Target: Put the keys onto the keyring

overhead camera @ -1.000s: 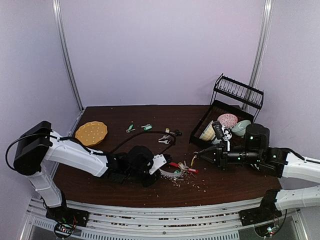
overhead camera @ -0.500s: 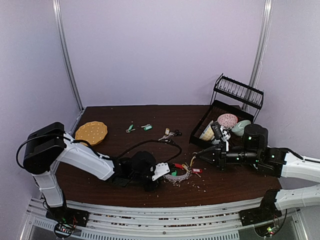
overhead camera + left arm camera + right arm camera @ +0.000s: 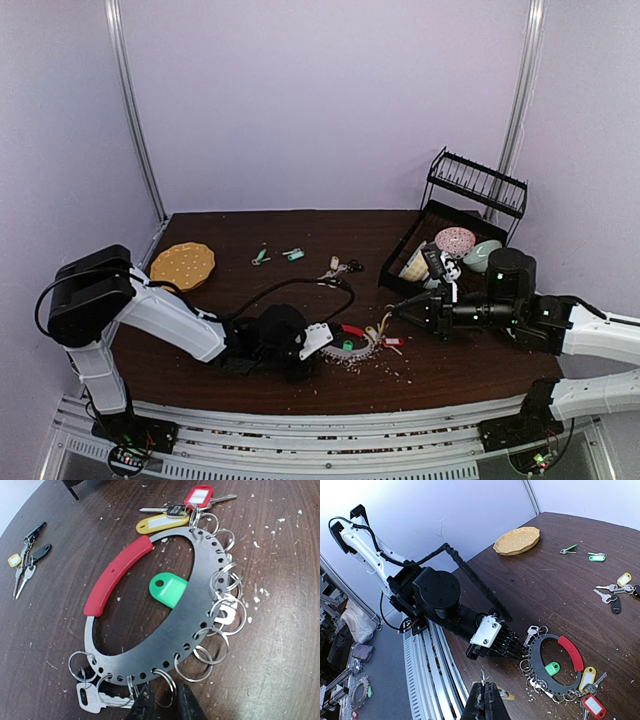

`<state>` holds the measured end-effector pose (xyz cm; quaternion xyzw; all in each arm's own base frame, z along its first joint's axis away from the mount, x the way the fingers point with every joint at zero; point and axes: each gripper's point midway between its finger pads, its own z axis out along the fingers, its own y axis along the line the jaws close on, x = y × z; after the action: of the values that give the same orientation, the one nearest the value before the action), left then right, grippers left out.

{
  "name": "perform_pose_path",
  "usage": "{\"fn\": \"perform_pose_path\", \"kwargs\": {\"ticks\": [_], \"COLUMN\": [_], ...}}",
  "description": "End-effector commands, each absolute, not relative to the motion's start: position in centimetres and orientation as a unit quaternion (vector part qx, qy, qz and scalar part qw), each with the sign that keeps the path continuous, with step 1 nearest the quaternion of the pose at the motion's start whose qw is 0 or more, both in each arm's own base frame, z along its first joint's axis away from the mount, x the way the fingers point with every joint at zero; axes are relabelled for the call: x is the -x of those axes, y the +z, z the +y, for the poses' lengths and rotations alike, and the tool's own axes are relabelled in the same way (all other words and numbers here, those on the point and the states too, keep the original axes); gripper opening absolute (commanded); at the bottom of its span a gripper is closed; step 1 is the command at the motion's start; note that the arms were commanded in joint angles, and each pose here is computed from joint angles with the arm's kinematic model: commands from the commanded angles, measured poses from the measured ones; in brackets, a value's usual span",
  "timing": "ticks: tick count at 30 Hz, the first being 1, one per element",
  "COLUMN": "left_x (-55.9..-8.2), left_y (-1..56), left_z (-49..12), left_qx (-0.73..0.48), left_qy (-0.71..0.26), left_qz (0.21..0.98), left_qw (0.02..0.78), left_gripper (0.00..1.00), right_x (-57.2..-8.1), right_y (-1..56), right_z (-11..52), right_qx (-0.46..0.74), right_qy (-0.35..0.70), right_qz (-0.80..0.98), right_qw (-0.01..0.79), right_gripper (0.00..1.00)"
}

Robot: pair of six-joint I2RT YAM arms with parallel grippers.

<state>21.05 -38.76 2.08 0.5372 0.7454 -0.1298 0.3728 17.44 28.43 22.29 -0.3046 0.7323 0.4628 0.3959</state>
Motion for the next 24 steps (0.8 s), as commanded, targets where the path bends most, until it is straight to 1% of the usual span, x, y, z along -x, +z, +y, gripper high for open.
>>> {"fn": "perform_pose_path", "kwargs": {"ticks": [1,4,8,9,12,14,18,20,24], "left_x": [-22.0,-22.5,-23.0,-22.9,-22.6,-21.6,-19.0,-18.9,-19.6], "left_y": [2.6,3.0,3.7,4.2,5.4,6.3,6.6,5.4,3.0], "left_z": [-38.2,-37.7,-37.1,-37.1,-37.2,-38.1,-39.7,-39.4,-38.7], "left_qx": [-0.52,-0.511,-0.494,-0.491,-0.487,-0.496,-0.521,-0.523,-0.526], "left_qy": [-0.112,-0.098,-0.09,-0.095,-0.115,-0.154,-0.266,-0.269,-0.24], "left_qz": [0.751,0.753,0.759,0.757,0.751,0.738,0.718,0.727,0.747], "left_qw": [0.392,0.403,0.415,0.42,0.431,0.43,0.377,0.355,0.329], "left_gripper": [0.17,0.13,0.02,0.0,0.0,0.0,0.0,0.0,0.0], "right_x": [-17.5,-17.5,-17.4,-17.5,-17.5,-17.5,-17.4,-17.4,-17.3], "right_y": [23.0,23.0,23.1,23.2,23.1,23.1,23.3,23.2,23.3], "right_z": [28.5,28.5,28.5,28.5,28.5,28.5,28.6,28.6,28.6], "right_qx": [0.306,0.306,0.305,0.305,0.306,0.306,0.307,0.306,0.305], "right_qy": [0.47,0.47,0.471,0.471,0.471,0.472,0.473,0.475,0.477], "right_qz": [0.722,0.722,0.721,0.721,0.721,0.721,0.72,0.72,0.719], "right_qw": [0.405,0.405,0.406,0.407,0.406,0.405,0.404,0.404,0.403], "right_gripper": [0.0,0.0,0.0,0.0,0.0,0.0,0.0,0.0,0.0]}}
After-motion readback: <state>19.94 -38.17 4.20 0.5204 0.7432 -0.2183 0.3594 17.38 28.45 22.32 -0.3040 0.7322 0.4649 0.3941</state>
